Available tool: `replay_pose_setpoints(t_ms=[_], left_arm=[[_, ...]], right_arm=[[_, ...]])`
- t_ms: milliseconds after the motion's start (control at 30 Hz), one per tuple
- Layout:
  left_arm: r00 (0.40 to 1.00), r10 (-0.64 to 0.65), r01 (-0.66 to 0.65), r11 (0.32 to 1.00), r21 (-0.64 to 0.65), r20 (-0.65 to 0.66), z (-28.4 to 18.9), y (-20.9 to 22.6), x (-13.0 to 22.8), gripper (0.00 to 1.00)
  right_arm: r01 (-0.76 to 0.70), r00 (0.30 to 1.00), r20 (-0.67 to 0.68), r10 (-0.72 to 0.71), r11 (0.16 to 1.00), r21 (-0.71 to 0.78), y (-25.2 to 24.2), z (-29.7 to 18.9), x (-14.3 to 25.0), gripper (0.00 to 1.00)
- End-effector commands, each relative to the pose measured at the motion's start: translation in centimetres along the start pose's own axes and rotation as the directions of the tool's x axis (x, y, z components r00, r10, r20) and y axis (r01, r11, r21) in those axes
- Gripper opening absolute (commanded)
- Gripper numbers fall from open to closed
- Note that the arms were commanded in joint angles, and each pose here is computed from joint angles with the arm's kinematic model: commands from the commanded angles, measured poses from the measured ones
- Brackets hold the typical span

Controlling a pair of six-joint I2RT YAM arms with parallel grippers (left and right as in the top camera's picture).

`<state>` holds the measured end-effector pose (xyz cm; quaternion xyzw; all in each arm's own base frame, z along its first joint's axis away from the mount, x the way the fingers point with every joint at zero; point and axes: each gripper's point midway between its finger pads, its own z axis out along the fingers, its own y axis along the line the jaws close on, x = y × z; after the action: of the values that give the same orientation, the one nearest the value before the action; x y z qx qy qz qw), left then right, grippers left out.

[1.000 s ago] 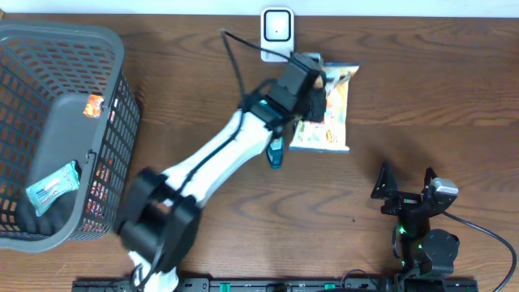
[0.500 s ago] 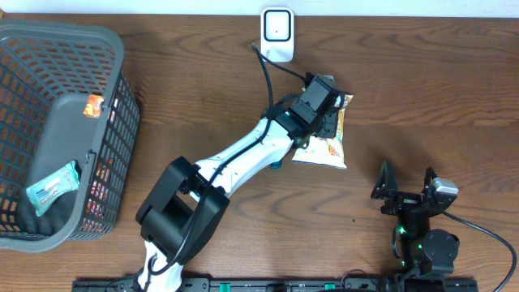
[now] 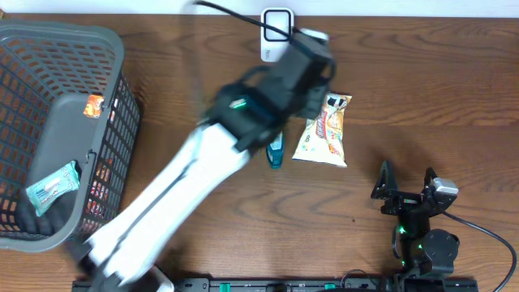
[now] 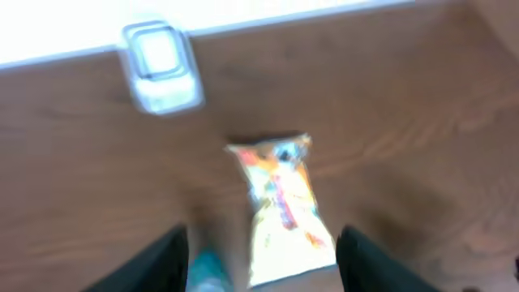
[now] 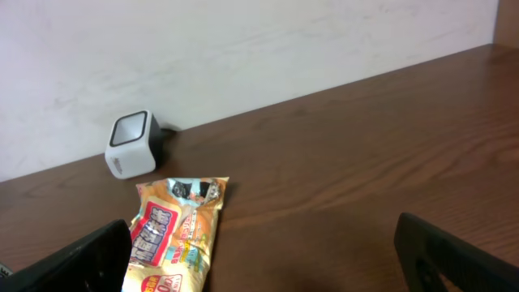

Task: Scan the item barcode
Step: 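Lift the yellow snack bag, carry it past the scanner, release it, then reach the left gripper into the basket and grasp the green wipes pack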

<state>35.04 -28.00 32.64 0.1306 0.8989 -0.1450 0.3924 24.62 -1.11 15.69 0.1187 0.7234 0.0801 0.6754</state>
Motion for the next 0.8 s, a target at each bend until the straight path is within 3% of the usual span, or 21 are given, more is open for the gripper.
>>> replay_pose_setpoints(t_ms=[0, 133, 267, 400, 533, 633, 767], left_arm=[[0.984, -0.041, 0.079, 0.973, -0.218, 0.171, -7.5, 6.9, -3.1, 0.6], [0.924, -0.173, 0.292, 0.895, -0.338, 0.342, -14.9, 14.6, -4.2, 0.62], [0.804, -0.289, 0.539, 0.722, -0.433, 0.519, -21.1, 23.4, -3.8, 0.67], [0.609, -0.445, 0.793, 0.369, -0.486, 0.657, -25.1, 32.0, 1.2, 0.68], [0.384, -0.582, 0.886, 0.014, -0.463, 0.717, -25.3, 37.3, 7.9, 0.68], [0.231, -0.675, 0.88, -0.161, -0.446, 0.7, -23.1, 40.0, 12.1, 0.58], [0.072, -0.708, 0.823, -0.356, -0.442, 0.703, -20.1, 42.8, 17.5, 0.57]], right_arm=[[0.008, 1.0, 0.002, -0.008, 1.0, 0.006, -0.1, 0.0, 0.0, 0.99], [0.008, 1.0, 0.002, -0.008, 1.0, 0.006, -0.1, 0.0, 0.0, 0.99], [0.008, 1.0, 0.002, -0.008, 1.0, 0.006, -0.1, 0.0, 0.0, 0.99], [0.008, 1.0, 0.002, -0.008, 1.0, 0.006, -0.1, 0.0, 0.0, 0.99], [0.008, 1.0, 0.002, -0.008, 1.0, 0.006, -0.1, 0.0, 0.0, 0.99], [0.008, 1.0, 0.002, -0.008, 1.0, 0.006, -0.1, 0.0, 0.0, 0.99], [0.008, 1.0, 0.002, -0.008, 1.0, 0.006, -0.1, 0.0, 0.0, 0.99]])
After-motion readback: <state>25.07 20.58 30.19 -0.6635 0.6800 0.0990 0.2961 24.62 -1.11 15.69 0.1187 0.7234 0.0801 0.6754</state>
